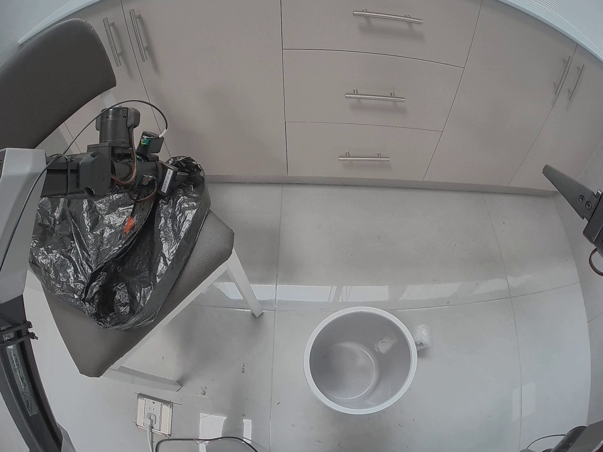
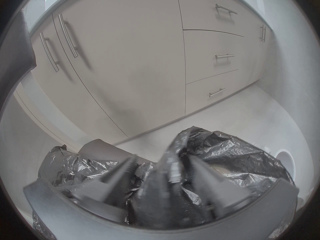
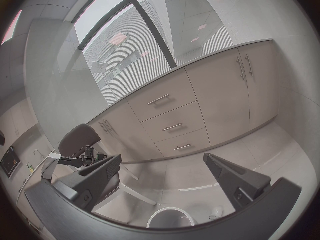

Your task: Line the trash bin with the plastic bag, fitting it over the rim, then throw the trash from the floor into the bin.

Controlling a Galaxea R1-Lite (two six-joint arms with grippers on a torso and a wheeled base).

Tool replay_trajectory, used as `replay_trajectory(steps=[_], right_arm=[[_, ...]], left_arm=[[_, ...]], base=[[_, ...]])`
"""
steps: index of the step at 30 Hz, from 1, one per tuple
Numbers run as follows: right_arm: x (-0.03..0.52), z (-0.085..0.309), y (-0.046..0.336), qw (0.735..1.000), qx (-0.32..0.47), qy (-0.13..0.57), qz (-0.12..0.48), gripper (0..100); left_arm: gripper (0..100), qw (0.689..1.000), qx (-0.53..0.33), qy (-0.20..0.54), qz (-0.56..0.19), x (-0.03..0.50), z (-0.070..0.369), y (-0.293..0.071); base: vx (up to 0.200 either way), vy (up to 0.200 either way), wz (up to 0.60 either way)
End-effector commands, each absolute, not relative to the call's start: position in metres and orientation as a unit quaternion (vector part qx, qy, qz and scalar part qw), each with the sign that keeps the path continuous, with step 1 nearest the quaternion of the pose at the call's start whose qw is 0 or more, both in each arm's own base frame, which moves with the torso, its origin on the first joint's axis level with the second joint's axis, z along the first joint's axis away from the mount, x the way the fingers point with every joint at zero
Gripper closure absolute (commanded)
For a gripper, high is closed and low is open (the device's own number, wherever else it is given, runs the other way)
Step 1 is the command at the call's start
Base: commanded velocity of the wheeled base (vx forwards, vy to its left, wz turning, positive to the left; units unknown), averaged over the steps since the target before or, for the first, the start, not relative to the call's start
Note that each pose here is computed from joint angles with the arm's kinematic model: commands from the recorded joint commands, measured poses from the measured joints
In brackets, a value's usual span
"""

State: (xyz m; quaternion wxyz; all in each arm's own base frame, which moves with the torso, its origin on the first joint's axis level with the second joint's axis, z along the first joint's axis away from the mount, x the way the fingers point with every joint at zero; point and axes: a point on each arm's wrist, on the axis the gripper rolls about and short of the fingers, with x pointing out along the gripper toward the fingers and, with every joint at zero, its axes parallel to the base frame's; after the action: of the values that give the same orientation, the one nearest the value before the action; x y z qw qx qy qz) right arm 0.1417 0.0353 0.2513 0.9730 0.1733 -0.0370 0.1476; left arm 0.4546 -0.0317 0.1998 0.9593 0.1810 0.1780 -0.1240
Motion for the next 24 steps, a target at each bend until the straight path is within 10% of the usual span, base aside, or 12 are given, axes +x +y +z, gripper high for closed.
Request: replay_trajectory(steps=[1,14,24], right_arm=[[0.141,0.251,0.035,0.973,0.173,-0.037,0.149,0],[0.141,0.251,0.035,0.973,0.173,-0.037,0.15,0],[0.141,0.244,0.037,0.97,0.17,-0.018,0.173,0]], left_arm=[[100,0.96,0.181,0.176,-0.122,0.455,0.2,-0.031],[100,0.97,0.162,0.133,-0.125,0.444,0.222,-0.042],[100,0.963,-0.091,0.053,-0.249,0.306,0.316,-0.131]], base=[[0.0,0.0,0.0],[0.0,0.0,0.0],[0.0,0.0,0.0]])
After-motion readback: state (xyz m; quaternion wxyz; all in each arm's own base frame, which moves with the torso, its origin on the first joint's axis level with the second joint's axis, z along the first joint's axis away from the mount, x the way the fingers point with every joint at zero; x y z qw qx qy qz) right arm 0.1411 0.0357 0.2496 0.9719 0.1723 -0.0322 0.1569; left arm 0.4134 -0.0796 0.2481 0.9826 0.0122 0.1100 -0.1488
